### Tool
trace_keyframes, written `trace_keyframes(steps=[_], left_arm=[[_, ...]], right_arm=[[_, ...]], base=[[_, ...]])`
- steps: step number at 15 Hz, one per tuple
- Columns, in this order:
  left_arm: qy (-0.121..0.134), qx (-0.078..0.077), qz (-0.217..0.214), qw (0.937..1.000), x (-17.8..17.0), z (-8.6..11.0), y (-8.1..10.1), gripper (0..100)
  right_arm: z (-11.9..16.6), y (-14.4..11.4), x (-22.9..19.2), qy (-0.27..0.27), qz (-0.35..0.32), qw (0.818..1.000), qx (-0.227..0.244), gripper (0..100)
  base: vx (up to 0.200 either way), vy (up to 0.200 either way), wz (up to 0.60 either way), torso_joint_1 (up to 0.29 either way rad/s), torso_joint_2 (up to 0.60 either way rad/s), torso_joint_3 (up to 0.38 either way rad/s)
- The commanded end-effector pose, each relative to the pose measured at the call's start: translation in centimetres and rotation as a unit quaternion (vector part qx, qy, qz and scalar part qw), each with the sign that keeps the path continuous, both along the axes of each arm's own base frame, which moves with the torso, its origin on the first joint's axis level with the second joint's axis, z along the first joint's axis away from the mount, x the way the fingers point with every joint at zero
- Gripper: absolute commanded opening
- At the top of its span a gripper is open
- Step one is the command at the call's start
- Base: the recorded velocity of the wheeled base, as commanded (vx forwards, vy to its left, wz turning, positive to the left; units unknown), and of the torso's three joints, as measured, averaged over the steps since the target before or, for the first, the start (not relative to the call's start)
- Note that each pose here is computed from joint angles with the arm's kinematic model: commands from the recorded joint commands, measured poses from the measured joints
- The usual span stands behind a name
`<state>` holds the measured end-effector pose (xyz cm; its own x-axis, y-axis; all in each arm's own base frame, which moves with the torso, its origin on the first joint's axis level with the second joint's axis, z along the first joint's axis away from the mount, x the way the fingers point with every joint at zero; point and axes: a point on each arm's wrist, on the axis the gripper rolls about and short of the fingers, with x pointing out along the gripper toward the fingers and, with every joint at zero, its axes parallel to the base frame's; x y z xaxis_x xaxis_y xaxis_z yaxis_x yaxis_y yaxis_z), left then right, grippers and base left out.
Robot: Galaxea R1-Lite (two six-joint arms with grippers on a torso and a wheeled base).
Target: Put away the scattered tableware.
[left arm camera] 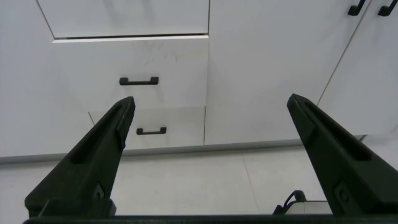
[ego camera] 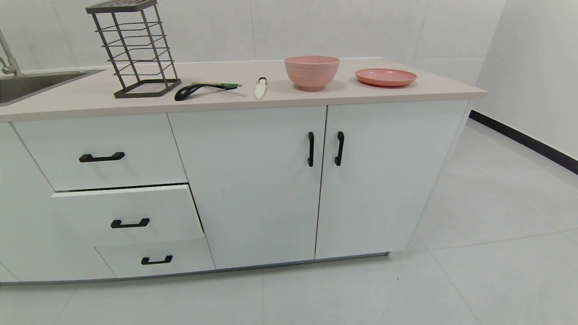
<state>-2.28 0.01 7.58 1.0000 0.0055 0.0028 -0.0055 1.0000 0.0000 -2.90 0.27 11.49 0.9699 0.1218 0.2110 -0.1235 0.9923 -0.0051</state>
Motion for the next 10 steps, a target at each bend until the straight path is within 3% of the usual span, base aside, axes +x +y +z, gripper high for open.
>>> trace_keyframes(steps=[1,3,5,10], left_arm=[[0.0,0.0,0.0,1.0,0.0,0.0,0.0,100],[0.0,0.002,0.0,1.0,0.0,0.0,0.0,100],[0.0,0.002,0.0,1.0,0.0,0.0,0.0,100],[0.0,0.002,0.0,1.0,0.0,0.0,0.0,100]], right_arm=[[5.1,0.3,1.0,0.037,0.066,0.997,-0.015,100],[8.2,0.6,5.3,0.117,0.148,0.982,-0.018,100],[8.9,1.0,9.9,0.166,0.176,0.97,-0.026,100],[8.6,3.0,19.9,0.193,0.218,0.952,-0.091,100]], base=[[0.0,0.0,0.0,0.0,0.0,0.0],[0.0,0.0,0.0,0.0,0.0,0.0],[0.0,0.0,0.0,0.0,0.0,0.0],[0.0,0.0,0.0,0.0,0.0,0.0]])
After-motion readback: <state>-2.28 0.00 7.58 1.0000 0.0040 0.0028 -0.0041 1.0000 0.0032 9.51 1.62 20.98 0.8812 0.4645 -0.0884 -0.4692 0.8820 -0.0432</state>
